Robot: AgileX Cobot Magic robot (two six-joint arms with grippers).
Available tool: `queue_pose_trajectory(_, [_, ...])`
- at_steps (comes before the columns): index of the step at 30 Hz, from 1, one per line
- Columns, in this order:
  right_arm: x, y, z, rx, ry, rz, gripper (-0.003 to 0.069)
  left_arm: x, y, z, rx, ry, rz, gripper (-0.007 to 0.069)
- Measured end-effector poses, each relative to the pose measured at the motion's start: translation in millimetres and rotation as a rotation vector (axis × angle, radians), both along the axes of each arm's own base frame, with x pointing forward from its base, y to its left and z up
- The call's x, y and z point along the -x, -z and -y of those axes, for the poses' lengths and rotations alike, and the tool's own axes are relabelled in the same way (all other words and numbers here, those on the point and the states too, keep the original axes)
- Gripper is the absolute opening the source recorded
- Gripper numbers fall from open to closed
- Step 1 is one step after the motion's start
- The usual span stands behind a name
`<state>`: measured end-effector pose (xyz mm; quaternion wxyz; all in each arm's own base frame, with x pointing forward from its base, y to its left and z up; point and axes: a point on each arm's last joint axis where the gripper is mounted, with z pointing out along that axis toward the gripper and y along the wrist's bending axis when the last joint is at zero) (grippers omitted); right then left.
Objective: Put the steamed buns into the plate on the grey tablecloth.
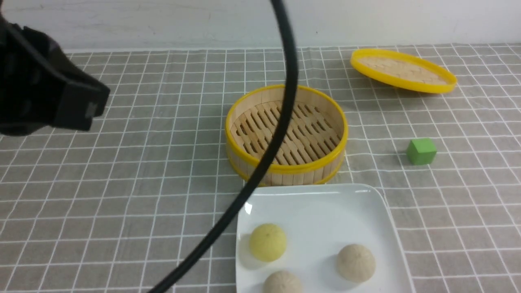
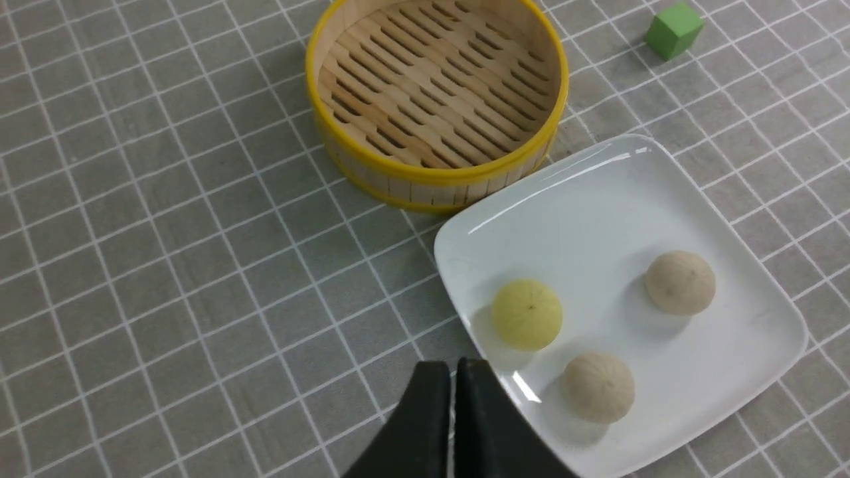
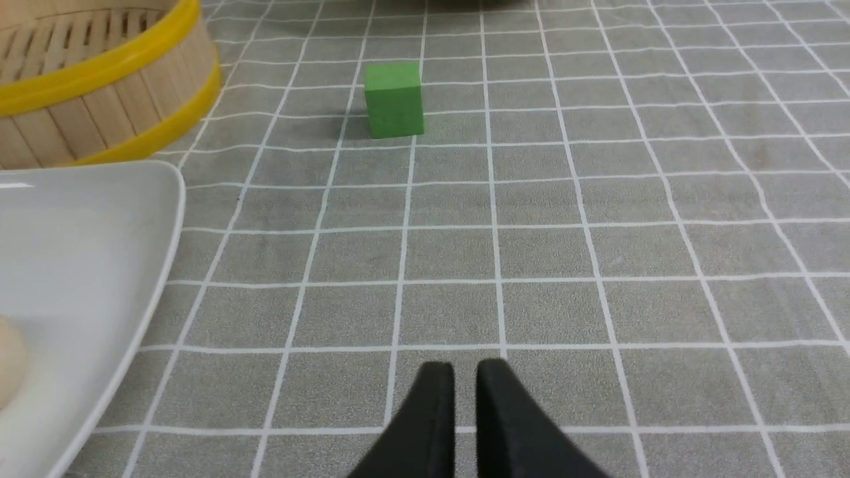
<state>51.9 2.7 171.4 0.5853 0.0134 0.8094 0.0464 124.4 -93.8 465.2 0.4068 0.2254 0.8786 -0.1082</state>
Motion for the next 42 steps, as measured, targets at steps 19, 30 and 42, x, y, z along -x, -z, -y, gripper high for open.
queue_pose_trajectory(19, [0.0,0.0,0.1,0.003,0.0,0.0,0.0092,50.7,135.4,-38.8,0.514,-0.082,0.127,0.0015])
queue_pose_trajectory(30, [0.0,0.0,0.1,0.004,0.0,0.0,0.0102,49.5,162.0,-36.0,0.53,-0.064,0.14,0.002])
queue_pose_trajectory(42, [0.0,0.0,0.1,0.004,0.0,0.0,0.0112,50.0,187.2,-43.3,0.42,-0.079,0.161,0.0034])
